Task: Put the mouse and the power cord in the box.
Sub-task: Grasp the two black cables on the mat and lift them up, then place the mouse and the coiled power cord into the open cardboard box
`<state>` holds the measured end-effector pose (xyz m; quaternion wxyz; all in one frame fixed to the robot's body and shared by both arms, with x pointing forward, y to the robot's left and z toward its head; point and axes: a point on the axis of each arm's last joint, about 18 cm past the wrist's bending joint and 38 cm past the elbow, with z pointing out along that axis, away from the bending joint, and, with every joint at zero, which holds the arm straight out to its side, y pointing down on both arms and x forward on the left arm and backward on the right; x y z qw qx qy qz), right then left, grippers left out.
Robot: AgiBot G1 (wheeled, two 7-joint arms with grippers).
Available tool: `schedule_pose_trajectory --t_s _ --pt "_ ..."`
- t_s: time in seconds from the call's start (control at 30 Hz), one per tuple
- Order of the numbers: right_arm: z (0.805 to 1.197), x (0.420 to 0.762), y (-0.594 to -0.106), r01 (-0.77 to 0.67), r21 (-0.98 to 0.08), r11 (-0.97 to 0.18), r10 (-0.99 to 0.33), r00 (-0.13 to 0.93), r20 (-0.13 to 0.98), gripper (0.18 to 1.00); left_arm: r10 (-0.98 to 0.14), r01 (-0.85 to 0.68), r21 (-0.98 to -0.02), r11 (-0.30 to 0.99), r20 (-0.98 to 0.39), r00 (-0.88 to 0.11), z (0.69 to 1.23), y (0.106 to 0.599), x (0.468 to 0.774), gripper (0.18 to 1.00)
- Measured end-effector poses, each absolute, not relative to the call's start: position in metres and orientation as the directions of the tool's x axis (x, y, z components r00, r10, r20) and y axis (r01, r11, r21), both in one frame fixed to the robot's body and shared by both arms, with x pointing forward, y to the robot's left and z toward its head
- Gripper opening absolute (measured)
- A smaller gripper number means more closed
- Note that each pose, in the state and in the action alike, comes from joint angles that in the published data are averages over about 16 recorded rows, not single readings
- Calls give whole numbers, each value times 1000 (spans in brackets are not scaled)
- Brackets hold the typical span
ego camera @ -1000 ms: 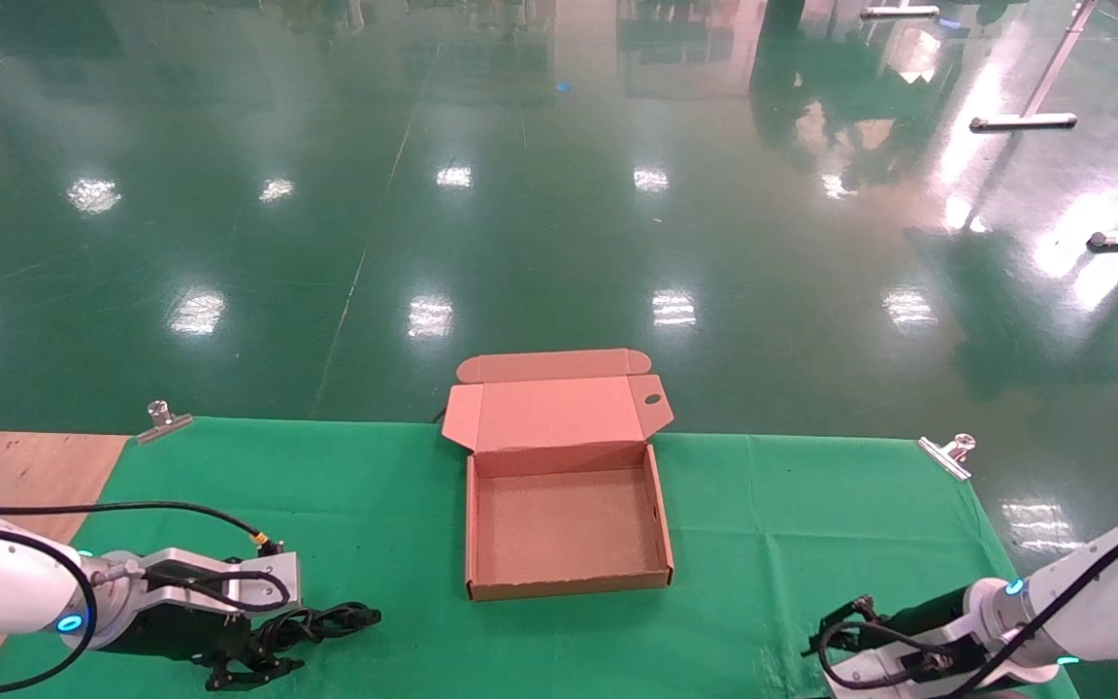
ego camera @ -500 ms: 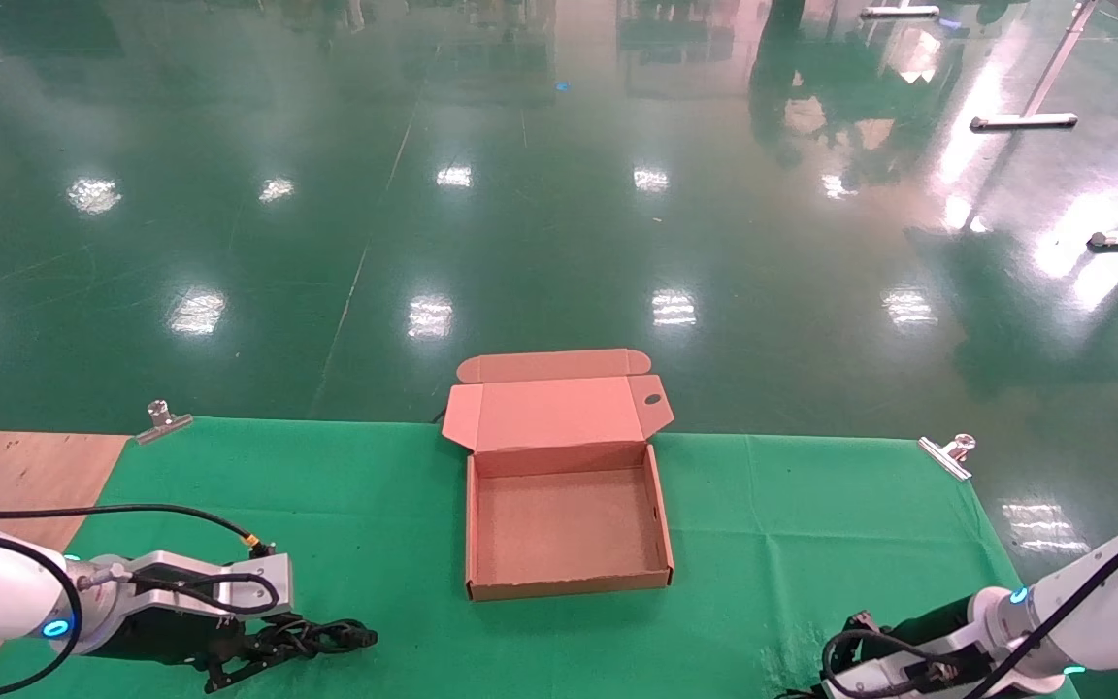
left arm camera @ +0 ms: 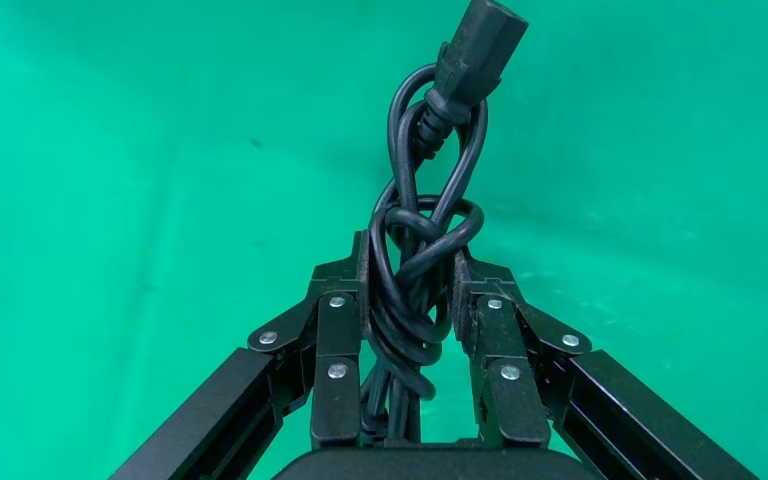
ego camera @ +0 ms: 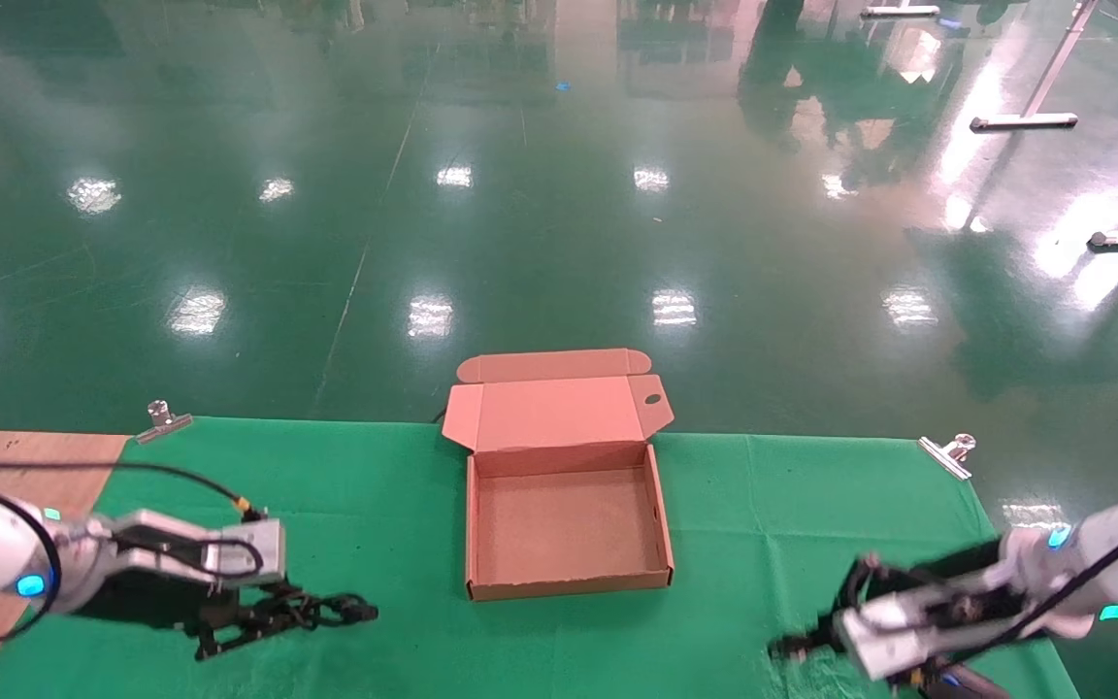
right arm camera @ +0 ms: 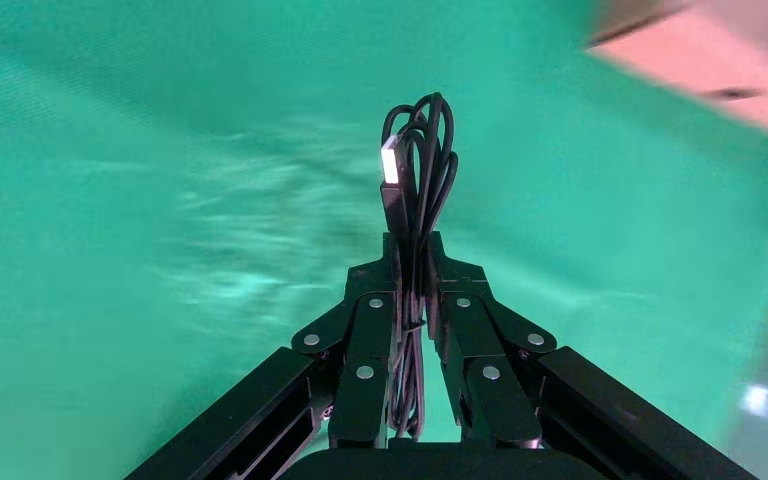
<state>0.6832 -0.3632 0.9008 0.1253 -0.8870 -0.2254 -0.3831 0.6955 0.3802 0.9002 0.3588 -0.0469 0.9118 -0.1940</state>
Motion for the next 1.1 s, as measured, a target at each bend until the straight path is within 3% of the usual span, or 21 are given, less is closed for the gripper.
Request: schedule_pose_trajectory --t_s 0.6,0.87,1.1 --pt "1051 650 -326 590 -64 -805 222 399 890 220 -70 284 -317 905 -769 -635 1054 297 689 338" --pt "1084 661 -278 605 -43 -795 211 343 915 220 -20 349 -268 898 -817 -576 1087 254 691 338" --pt "1094 675 -245 616 -39 -787 208 324 923 219 12 383 -245 891 -829 -559 1084 230 699 338"
